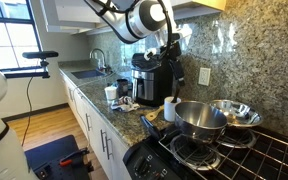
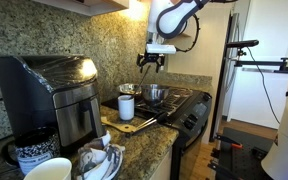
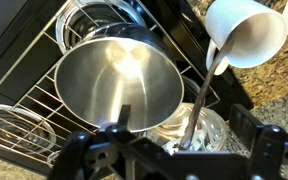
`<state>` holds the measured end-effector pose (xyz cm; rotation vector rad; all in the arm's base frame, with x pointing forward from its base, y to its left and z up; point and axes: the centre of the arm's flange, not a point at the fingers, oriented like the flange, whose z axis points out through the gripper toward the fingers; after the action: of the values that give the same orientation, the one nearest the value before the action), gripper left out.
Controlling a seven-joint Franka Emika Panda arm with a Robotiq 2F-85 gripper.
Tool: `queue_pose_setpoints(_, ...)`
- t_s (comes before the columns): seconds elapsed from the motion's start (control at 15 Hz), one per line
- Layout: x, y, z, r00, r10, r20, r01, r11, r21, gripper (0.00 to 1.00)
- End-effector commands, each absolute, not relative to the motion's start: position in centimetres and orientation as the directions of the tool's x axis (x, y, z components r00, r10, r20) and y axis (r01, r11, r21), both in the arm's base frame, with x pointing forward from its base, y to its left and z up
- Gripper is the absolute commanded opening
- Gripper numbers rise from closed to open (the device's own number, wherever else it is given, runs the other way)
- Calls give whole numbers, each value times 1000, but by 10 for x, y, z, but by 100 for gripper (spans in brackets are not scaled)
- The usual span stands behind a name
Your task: Use the wooden spatula from the white mug to stir the contents in the silver bowl at the front of the stove then place it back in the mug
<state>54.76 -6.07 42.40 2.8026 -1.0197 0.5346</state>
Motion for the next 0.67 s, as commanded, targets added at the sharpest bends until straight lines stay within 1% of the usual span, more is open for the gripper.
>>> queue_pose_setpoints(0.0,554,-58,429,691,-609,389,-655,-755,-17,100)
queue_pose_setpoints(0.47,556,-57,432,689,-608,394,-656,-755,-17,100)
queue_pose_setpoints(0.53,556,-57,432,689,-608,394,-656,-755,-16,95)
queue_pose_setpoints(0.6,556,-57,432,690,-607,394,-655,-755,-16,74)
